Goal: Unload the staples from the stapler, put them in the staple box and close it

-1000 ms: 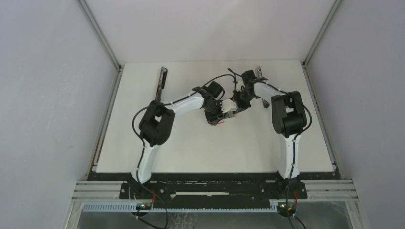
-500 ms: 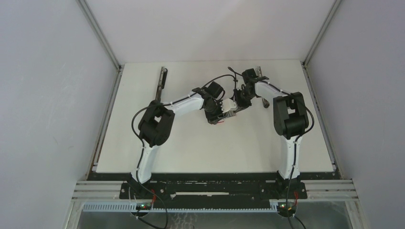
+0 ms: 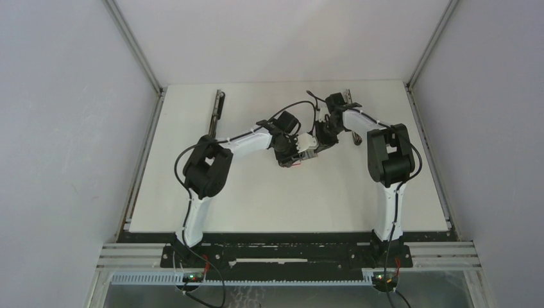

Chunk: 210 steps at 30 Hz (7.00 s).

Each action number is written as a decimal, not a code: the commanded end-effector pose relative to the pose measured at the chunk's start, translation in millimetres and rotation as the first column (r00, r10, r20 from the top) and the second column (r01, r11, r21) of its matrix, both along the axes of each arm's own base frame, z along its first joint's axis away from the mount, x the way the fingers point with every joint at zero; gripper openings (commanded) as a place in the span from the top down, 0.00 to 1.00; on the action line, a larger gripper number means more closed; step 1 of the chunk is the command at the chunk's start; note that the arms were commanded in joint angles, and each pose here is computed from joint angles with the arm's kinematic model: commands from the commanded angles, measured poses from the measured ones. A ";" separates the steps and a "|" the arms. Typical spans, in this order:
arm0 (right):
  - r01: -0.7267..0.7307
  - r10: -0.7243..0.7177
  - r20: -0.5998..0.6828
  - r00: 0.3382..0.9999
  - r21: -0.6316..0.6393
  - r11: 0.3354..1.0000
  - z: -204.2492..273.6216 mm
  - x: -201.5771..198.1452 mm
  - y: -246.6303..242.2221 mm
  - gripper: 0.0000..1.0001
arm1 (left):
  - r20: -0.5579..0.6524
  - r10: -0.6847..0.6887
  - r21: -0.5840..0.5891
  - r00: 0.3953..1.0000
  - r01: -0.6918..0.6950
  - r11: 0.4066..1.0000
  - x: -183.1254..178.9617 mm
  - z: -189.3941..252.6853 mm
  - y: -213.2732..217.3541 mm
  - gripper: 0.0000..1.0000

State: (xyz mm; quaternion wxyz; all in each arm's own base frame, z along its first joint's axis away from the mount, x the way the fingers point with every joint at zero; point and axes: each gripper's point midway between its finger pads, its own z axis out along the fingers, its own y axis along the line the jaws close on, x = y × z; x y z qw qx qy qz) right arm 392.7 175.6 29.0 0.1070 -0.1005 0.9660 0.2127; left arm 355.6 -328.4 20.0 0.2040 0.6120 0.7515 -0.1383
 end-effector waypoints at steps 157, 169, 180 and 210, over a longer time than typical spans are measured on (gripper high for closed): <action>-0.063 0.125 -0.155 0.980 0.354 0.933 -2.4 -36.8 78.2 0.70 | -0.059 0.103 -0.070 0.993 -0.107 0.992 -3.9 -1.5 -14.0 0.51; -0.066 0.113 -0.138 0.984 0.309 0.949 -3.0 -33.5 71.7 0.70 | -0.058 0.102 -0.069 0.993 -0.106 0.992 -4.0 -2.0 -13.9 0.51; -0.019 0.046 -0.087 0.995 0.287 0.958 7.8 -16.0 51.1 0.68 | -0.054 0.101 -0.058 0.993 -0.104 0.993 -4.6 -4.0 -10.9 0.51; -0.023 0.038 -0.095 0.995 0.157 0.987 -14.1 -15.9 33.9 0.00 | -0.012 0.150 -0.192 0.989 -0.149 0.970 9.1 41.6 -11.1 0.26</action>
